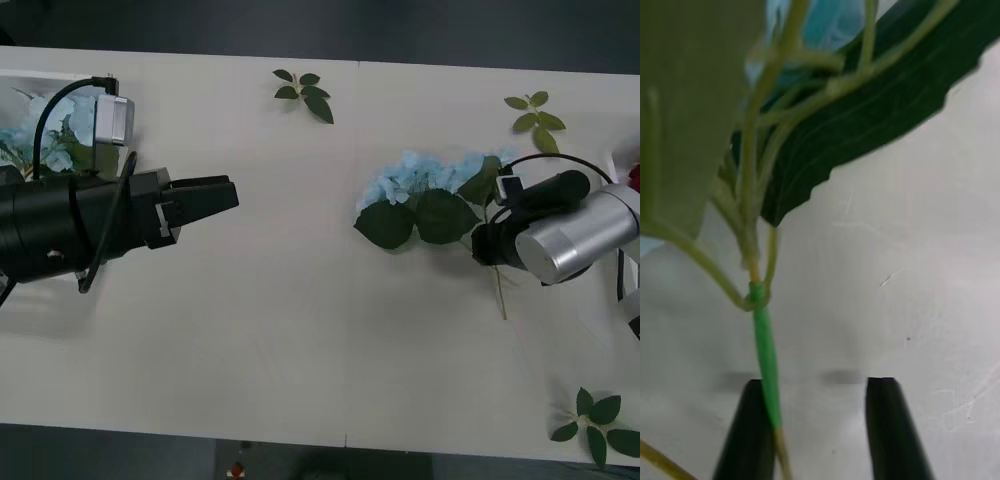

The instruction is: Put the red flowers into the right box and the blue flowers into the left box

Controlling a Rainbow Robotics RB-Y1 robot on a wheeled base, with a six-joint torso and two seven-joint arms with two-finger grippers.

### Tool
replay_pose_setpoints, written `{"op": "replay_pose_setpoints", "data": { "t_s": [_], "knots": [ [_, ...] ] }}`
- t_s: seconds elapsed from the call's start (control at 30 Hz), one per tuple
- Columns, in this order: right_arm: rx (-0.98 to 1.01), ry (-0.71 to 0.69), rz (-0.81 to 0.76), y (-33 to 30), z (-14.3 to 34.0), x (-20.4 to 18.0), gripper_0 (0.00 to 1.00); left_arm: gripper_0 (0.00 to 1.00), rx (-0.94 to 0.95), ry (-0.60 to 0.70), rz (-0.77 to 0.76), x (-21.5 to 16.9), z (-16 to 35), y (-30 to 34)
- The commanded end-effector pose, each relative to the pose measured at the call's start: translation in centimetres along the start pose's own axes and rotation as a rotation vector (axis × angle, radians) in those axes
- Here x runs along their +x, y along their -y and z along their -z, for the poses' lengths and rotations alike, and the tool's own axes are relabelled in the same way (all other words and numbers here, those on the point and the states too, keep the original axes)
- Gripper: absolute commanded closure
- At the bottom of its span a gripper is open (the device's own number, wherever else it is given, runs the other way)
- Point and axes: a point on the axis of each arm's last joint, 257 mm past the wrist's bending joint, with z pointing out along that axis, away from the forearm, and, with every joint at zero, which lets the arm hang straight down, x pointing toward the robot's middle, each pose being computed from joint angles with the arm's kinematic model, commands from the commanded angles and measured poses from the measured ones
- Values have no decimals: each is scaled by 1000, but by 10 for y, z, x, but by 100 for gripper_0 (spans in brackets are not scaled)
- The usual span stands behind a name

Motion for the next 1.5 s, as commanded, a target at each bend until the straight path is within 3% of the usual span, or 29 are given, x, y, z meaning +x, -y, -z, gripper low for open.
{"op": "replay_pose_setpoints", "data": {
  "t_s": [0.03, 0.27, 0.4, 0.6, 0.97, 1.27, 1.5],
  "knots": [
    [-29, 29, -33, -11, 7, -17, 100, 0, -15, 58, 19, -5, -10, 7],
    [-55, 42, -44, -14, 9, -23, 100, 0, -49, 131, -8, -8, -29, -2],
    [-106, 75, -95, -16, 23, -46, 100, 0, -66, 150, -17, -8, -38, -6],
    [-222, 237, -207, -7, 92, -128, 100, 0, -72, 153, -22, -6, -47, -6],
    [-128, 282, -181, 54, 190, -160, 100, 0, -63, 162, -19, -8, -49, -4],
    [-305, 344, -187, 24, 241, -192, 100, 0, -60, 165, -20, -10, -50, -3],
    [-612, 354, -137, -31, 318, -206, 100, 0, -54, 169, -13, -11, -49, -2]
  ]
}}
